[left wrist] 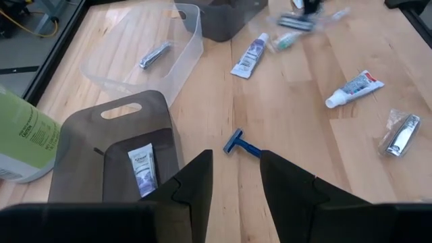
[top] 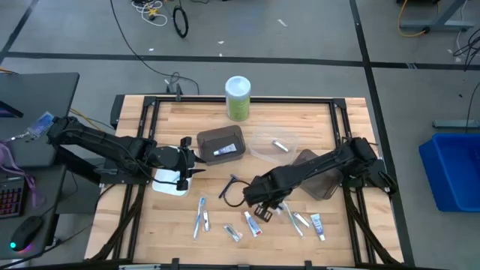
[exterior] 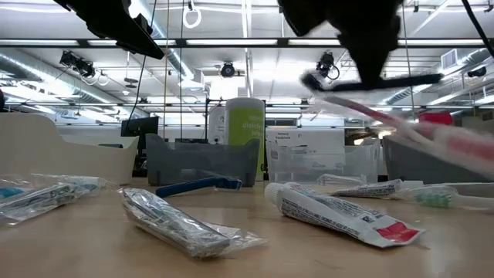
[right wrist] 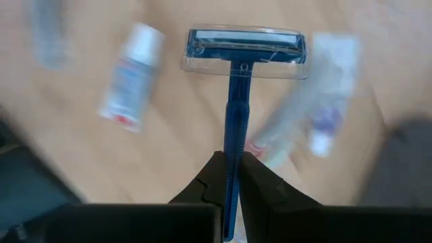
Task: Pick & Place Travel size toiletries
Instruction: Put the razor into the right black bin
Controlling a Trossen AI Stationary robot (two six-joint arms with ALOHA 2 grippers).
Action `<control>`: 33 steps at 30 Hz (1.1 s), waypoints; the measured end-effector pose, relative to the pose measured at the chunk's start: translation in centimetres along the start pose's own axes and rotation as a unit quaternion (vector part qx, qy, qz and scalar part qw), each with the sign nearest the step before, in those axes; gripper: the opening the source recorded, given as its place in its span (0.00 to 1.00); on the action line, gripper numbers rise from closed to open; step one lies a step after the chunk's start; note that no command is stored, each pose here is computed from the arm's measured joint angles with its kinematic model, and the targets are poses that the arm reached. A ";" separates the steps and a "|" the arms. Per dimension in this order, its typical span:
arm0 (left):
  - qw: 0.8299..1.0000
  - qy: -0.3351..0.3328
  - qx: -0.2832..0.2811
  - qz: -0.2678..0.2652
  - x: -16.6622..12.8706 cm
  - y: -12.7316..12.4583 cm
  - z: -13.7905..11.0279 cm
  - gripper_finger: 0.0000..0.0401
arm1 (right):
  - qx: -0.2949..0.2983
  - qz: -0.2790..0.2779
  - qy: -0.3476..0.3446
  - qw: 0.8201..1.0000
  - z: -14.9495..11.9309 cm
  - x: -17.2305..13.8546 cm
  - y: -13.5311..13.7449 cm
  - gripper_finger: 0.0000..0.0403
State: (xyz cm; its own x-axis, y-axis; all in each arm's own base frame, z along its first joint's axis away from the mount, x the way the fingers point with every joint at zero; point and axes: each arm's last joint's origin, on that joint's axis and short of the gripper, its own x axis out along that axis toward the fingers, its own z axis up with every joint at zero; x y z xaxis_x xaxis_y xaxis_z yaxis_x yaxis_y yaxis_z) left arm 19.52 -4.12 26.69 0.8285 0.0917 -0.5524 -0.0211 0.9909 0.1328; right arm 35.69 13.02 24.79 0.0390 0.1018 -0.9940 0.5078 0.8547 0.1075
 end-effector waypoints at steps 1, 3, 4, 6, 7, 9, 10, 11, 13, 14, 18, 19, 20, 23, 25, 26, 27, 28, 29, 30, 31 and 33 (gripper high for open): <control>1.000 0.000 0.000 0.000 0.0 0.0 0.0 0.33 | -0.018 0.019 -0.015 1.000 0.1 -0.2 0.3 0.06; 1.000 0.000 0.000 0.000 0.0 0.0 0.0 0.33 | -0.058 0.056 -0.051 0.995 0.5 -0.4 1.2 0.06; 1.000 0.000 0.000 0.000 0.0 0.0 0.0 0.33 | -0.073 0.072 -0.062 0.993 0.7 -0.5 1.6 0.06; 1.000 0.000 0.000 0.000 0.0 0.0 0.0 0.33 | -0.089 0.098 -0.077 0.988 0.8 -0.4 2.2 0.06; 1.000 0.000 -0.001 0.000 0.0 0.0 0.0 0.33 | -0.092 0.109 -0.086 0.986 0.9 -0.1 2.5 0.06; 1.000 0.000 -0.002 0.000 0.0 0.0 0.0 0.33 | -0.093 0.097 -0.092 0.987 0.8 1.1 2.4 0.06; 1.000 0.000 -0.001 0.000 0.0 0.0 0.0 0.33 | -0.094 0.087 -0.083 0.988 0.6 1.9 2.1 0.07; 1.000 0.000 -0.002 0.000 0.0 0.0 0.0 0.33 | -0.093 0.080 -0.077 0.989 0.5 2.6 1.8 0.07; 1.000 0.000 -0.002 0.000 0.0 0.0 0.0 0.33 | -0.073 0.059 -0.065 0.993 0.4 4.1 0.9 0.07; 1.000 0.000 -0.002 0.000 0.0 0.0 0.0 0.33 | -0.063 0.046 -0.058 0.995 0.3 4.7 0.5 0.07; 1.000 0.000 -0.002 0.000 0.0 0.0 0.0 0.33 | -0.073 0.029 -0.050 0.996 0.1 5.8 -0.2 0.07; 1.000 0.000 -0.002 0.000 0.0 0.0 0.0 0.33 | -0.078 0.024 -0.048 0.995 0.0 6.0 -0.3 0.07; 1.000 0.000 -0.002 0.000 0.0 0.0 0.0 0.33 | -0.082 0.022 -0.047 0.995 0.0 6.2 -0.4 0.08; 1.000 0.000 -0.002 0.000 0.0 0.0 0.0 0.33 | -0.084 0.031 -0.053 0.995 -0.1 6.9 -0.5 0.13; 1.000 0.000 -0.002 0.000 0.0 0.0 0.0 0.33 | -0.083 0.024 -0.048 0.995 -0.2 7.2 -0.7 0.17; 1.000 0.000 -0.002 0.000 0.0 0.0 0.0 0.33 | -0.083 0.024 -0.047 0.995 -0.2 7.2 -0.7 0.19; 1.000 0.000 -0.002 0.000 0.0 0.0 0.0 0.33 | -0.083 0.024 -0.048 0.995 -0.2 7.3 -0.8 0.21; 1.000 0.000 -0.002 0.000 0.0 0.0 0.0 0.33 | -0.084 0.023 -0.047 0.995 -0.2 7.3 -0.8 0.23; 1.000 0.000 -0.002 0.000 0.0 0.0 0.0 0.33 | -0.087 0.023 -0.047 0.995 -0.2 7.3 -0.8 0.24; 1.000 0.000 -0.002 0.000 0.0 0.0 0.0 0.33 | -0.090 0.025 -0.049 0.994 -0.2 7.3 -0.8 0.26; 1.000 0.000 -0.002 0.000 0.0 0.0 0.0 0.33 | -0.091 0.029 -0.055 0.994 -0.1 7.3 -0.7 0.26; 1.000 0.000 -0.002 0.000 0.0 0.0 0.0 0.33 | -0.092 0.029 -0.067 0.993 0.0 7.3 -0.6 0.28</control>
State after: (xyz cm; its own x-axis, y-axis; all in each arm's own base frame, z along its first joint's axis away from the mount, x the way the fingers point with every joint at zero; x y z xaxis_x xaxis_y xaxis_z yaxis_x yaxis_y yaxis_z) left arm 19.52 -4.12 26.68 0.8283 0.0914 -0.5527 -0.0227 0.9913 0.1299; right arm 35.71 13.27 17.49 0.1839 0.0965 -0.9782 0.3360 0.9290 0.1549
